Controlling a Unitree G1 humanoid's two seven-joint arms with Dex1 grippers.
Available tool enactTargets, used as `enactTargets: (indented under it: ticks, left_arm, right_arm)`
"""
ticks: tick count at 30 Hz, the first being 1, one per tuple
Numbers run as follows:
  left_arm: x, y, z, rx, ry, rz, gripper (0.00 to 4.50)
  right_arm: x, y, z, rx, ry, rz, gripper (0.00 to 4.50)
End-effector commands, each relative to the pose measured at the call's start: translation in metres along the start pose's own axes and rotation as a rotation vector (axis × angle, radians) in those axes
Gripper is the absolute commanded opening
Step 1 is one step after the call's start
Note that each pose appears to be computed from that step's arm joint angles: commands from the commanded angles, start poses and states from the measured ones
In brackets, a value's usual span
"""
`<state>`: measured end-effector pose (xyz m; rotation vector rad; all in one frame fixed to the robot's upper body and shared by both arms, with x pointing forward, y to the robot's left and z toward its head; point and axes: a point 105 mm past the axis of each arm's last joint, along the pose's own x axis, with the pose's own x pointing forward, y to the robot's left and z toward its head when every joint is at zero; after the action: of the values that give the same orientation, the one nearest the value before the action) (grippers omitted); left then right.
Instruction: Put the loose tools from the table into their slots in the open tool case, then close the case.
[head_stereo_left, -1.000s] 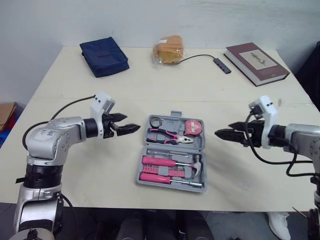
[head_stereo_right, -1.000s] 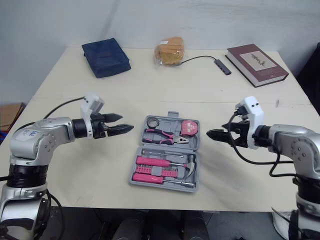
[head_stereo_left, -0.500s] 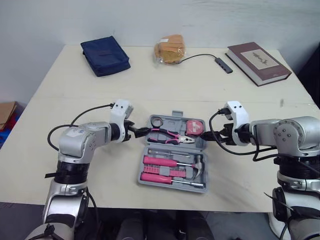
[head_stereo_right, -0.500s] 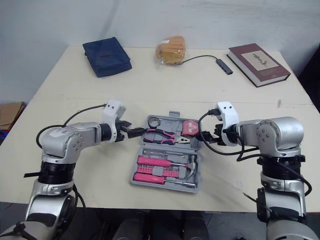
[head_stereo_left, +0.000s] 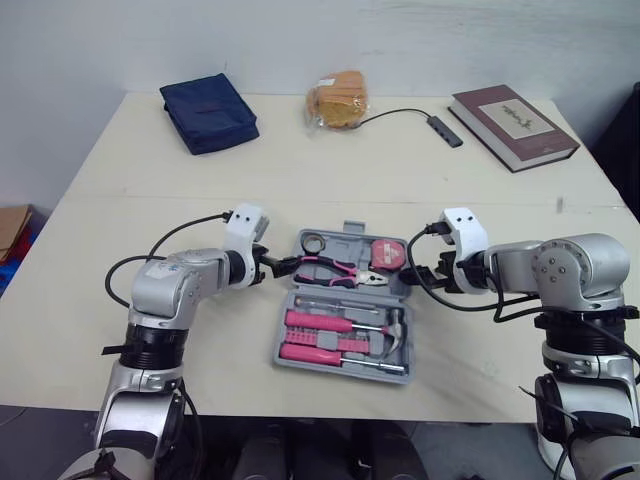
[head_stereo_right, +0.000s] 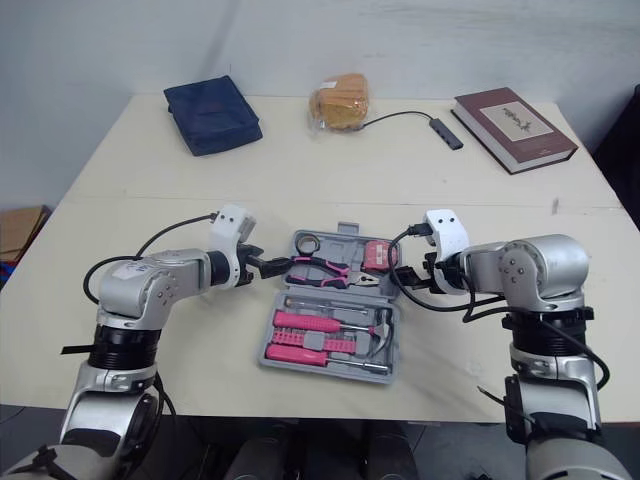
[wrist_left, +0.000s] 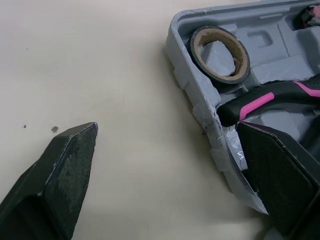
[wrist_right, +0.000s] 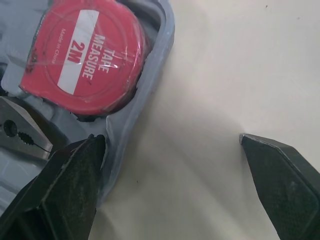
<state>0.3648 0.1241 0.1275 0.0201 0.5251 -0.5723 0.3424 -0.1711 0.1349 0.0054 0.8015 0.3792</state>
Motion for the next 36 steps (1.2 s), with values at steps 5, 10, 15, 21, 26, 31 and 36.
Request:
enactTargets:
  ticks: [5,10,15,21,26,31,36]
  left_arm:
    - [0.013,-0.016,-0.002,0.062,0.04,-0.056,3.23]
    - [0.015,-0.021,-0.004,0.056,0.047,-0.085,0.82]
    - [0.014,-0.022,0.001,0.041,0.01,-0.098,0.0]
    - [0.004,-0.033,0.028,0.044,-0.192,-0.185,0.0]
    - [-0.008,-0.029,0.05,0.219,-0.45,-0.179,0.0]
    - [-0.011,-0.014,0.041,0.463,-0.544,-0.09,0.0]
    - [-0.022,-0.009,0.037,0.682,-0.663,-0.029,0.0]
  right_arm:
    - [0.014,0.006,-0.01,0.068,0.052,0.041,4.0]
    - [0.015,0.013,-0.009,0.082,0.046,0.07,1.69]
    - [0.012,0.013,-0.005,0.1,0.022,0.074,0.03]
    - [-0.015,0.026,0.033,0.001,-0.24,0.089,0.03]
    - [-0.033,0.031,0.045,-0.364,-0.515,0.034,0.03]
    - [-0.027,0.02,0.027,-0.78,-0.661,-0.085,0.03]
    - [-0.022,0.009,0.004,-0.978,-0.732,-0.139,0.03]
